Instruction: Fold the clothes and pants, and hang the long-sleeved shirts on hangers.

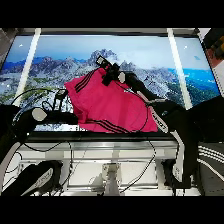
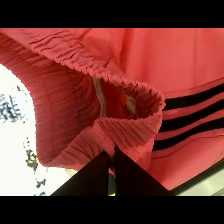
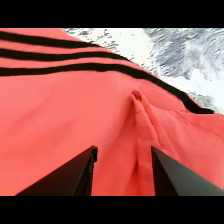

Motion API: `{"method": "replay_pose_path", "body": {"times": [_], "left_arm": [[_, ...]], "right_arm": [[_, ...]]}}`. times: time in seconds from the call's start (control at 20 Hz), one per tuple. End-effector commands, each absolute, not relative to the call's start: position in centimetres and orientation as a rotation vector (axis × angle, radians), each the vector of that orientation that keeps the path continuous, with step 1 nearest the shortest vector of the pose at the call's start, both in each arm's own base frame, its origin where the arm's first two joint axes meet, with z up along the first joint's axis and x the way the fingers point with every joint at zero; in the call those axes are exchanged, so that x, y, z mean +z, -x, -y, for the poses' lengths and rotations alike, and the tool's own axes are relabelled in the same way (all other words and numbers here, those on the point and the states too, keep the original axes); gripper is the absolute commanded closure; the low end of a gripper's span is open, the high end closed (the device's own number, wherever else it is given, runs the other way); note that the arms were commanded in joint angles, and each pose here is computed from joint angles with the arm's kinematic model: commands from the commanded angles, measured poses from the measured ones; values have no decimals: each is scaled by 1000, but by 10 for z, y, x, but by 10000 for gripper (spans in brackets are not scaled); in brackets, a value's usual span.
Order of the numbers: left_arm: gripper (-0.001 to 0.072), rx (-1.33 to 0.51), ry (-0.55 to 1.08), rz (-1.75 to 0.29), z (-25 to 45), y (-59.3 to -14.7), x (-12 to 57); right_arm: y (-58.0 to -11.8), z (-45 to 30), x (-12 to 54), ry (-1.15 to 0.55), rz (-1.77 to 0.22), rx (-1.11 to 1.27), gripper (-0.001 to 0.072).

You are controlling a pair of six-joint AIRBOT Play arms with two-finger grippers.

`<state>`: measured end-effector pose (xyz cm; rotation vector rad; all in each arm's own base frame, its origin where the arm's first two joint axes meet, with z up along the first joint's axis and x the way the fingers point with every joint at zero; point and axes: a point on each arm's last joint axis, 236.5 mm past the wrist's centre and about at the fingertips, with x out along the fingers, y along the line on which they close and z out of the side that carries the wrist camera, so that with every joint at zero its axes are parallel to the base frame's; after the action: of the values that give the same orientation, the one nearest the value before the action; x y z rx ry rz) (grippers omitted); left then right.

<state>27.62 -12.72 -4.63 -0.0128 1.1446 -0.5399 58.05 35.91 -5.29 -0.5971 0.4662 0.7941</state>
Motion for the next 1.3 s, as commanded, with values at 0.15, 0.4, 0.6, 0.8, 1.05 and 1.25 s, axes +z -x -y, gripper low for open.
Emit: {"method": "replay_pose_path", "body": {"times": [0.15,0.4,0.6,0.8,1.05,1.25], "left_arm": [[692,-587,36,-1157,137,-269,-44],[693,-729,-52,-1238,142,-237,-49],[693,-772,-95,-1231,142,-233,-49],[693,-779,-107,-1224,142,-234,-49],[692,-776,-107,-1220,142,-235,-49],[693,-776,-107,-1220,142,-235,-49]], "right_arm": [[-589,-356,-60,620,-443,770,308],[-593,-347,-61,617,-455,761,308],[-594,-342,-63,617,-463,759,317],[-570,-344,-82,666,-564,858,332],[-565,-344,-85,692,-573,882,426],[-570,-340,-83,698,-560,869,704]]}}
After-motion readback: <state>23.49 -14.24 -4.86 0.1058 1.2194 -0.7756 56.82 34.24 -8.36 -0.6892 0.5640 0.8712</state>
